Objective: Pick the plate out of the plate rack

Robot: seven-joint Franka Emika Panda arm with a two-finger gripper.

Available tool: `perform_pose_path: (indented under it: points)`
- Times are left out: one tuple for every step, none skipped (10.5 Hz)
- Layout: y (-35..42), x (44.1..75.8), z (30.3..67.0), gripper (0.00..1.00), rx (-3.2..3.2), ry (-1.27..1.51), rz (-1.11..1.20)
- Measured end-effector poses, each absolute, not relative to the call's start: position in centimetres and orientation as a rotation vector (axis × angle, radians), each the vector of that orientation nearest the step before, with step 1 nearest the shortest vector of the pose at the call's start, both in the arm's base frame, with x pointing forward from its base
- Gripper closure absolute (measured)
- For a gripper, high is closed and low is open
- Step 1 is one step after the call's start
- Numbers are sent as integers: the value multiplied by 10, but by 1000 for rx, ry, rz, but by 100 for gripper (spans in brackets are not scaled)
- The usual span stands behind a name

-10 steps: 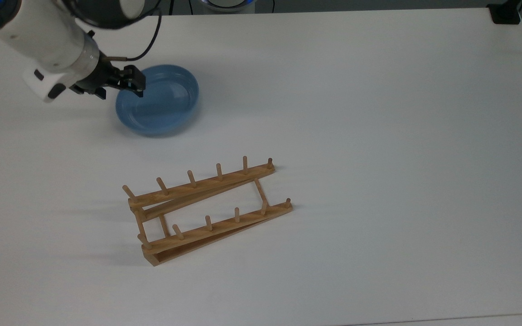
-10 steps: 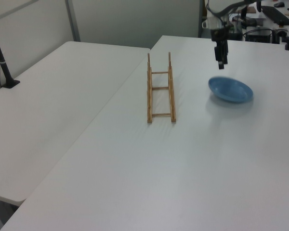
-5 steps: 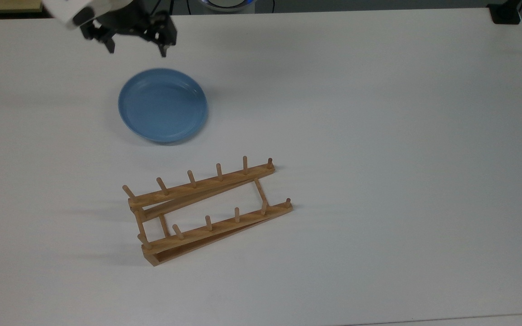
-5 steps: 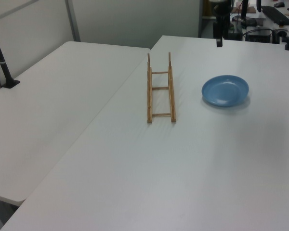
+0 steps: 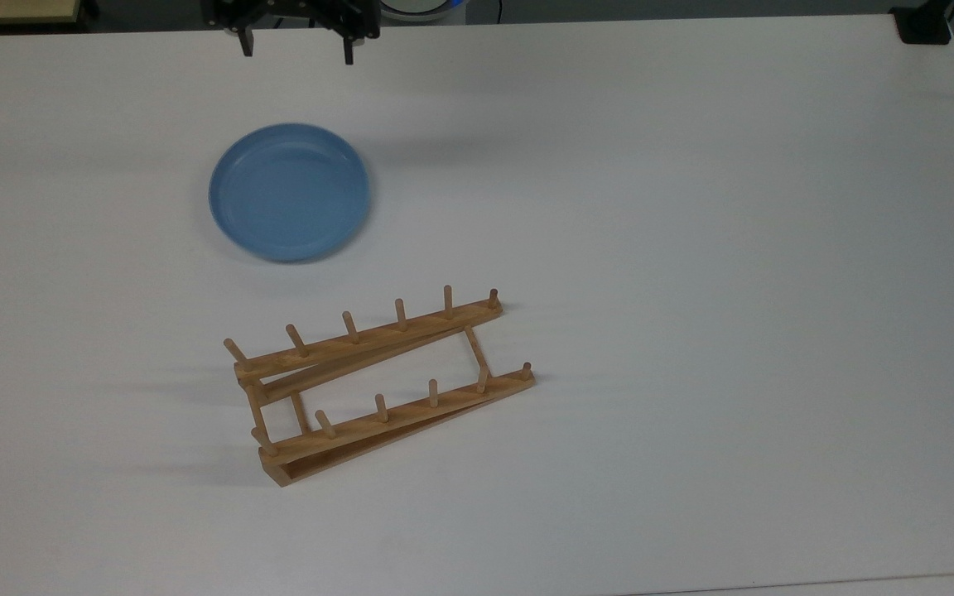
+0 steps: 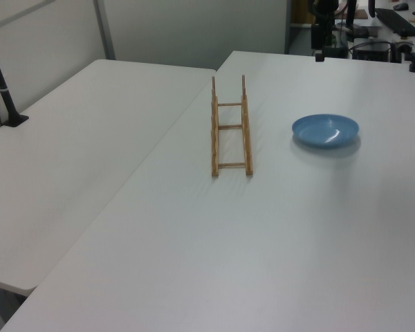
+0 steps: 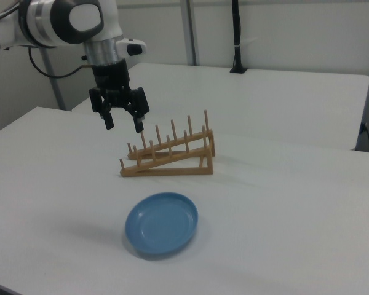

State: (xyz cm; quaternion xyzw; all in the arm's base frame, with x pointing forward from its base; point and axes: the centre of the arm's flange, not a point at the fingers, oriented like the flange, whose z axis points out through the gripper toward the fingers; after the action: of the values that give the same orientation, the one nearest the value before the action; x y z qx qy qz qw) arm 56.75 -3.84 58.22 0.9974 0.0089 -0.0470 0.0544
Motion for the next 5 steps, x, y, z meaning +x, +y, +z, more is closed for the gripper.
perform_pose_path:
  points:
    - [-35,565,585,0,3030,33,-136]
    - [-36,564,585,0,3031,30,-137]
    - [-38,564,584,0,3031,23,-141]
    - [-40,563,584,0,3031,16,-142]
    - [-40,564,583,0,3030,10,-143]
